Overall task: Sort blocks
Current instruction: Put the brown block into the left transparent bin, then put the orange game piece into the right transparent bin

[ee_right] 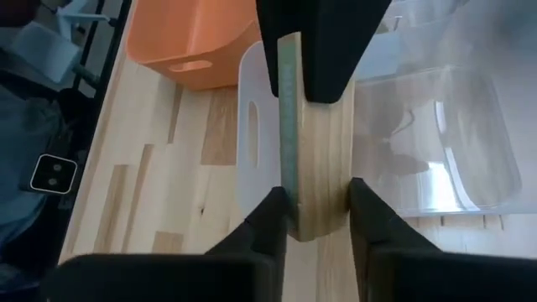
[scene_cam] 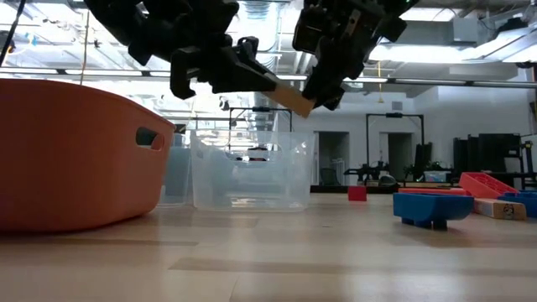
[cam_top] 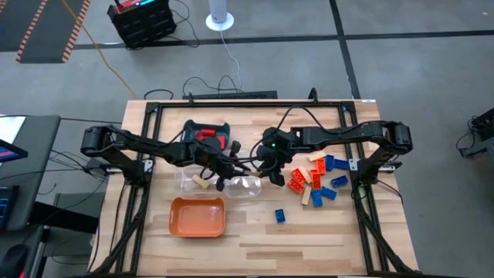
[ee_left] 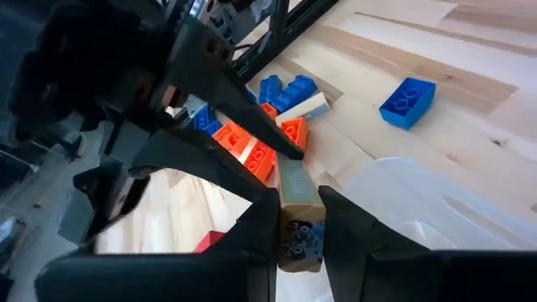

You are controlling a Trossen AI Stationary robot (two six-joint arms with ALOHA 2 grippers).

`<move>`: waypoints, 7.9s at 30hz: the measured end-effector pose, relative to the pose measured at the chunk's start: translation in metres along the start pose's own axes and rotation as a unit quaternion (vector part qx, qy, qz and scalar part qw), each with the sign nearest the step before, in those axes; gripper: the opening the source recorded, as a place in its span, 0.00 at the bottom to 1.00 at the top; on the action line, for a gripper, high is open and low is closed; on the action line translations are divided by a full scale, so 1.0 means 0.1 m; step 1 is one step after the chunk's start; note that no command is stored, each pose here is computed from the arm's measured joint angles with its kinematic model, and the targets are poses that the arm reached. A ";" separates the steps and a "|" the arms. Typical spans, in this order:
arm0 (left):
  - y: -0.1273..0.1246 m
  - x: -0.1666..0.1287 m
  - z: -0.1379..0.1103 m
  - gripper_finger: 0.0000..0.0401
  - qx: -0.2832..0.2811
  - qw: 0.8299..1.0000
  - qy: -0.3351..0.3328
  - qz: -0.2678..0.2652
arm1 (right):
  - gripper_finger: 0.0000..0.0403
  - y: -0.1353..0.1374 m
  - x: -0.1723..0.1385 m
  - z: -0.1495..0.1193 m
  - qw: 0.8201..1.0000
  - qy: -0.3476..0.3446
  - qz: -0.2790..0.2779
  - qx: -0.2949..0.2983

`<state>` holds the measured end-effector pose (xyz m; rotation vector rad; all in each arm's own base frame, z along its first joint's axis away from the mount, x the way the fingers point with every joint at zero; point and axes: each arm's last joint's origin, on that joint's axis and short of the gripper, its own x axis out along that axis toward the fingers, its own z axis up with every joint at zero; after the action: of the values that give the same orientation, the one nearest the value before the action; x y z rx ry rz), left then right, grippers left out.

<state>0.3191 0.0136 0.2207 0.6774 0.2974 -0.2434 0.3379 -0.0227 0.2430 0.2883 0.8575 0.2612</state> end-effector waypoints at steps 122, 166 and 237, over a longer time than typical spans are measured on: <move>-0.53 -1.23 0.06 0.60 -0.266 0.958 0.054 0.093 | 0.13 0.96 0.09 -0.97 0.879 -0.150 -0.345 0.294; -0.67 -1.11 0.03 0.60 -0.238 0.964 0.099 0.072 | 0.54 0.79 0.42 -0.82 0.877 0.126 -0.352 0.302; -0.69 -1.12 0.02 0.60 -0.242 0.963 0.106 0.057 | 0.16 0.59 0.53 0.23 0.952 -0.099 -0.227 0.179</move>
<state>0.1939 -0.0263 0.2208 0.2321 0.5010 0.0176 0.3829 0.0463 0.2409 0.4366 0.7447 -0.3523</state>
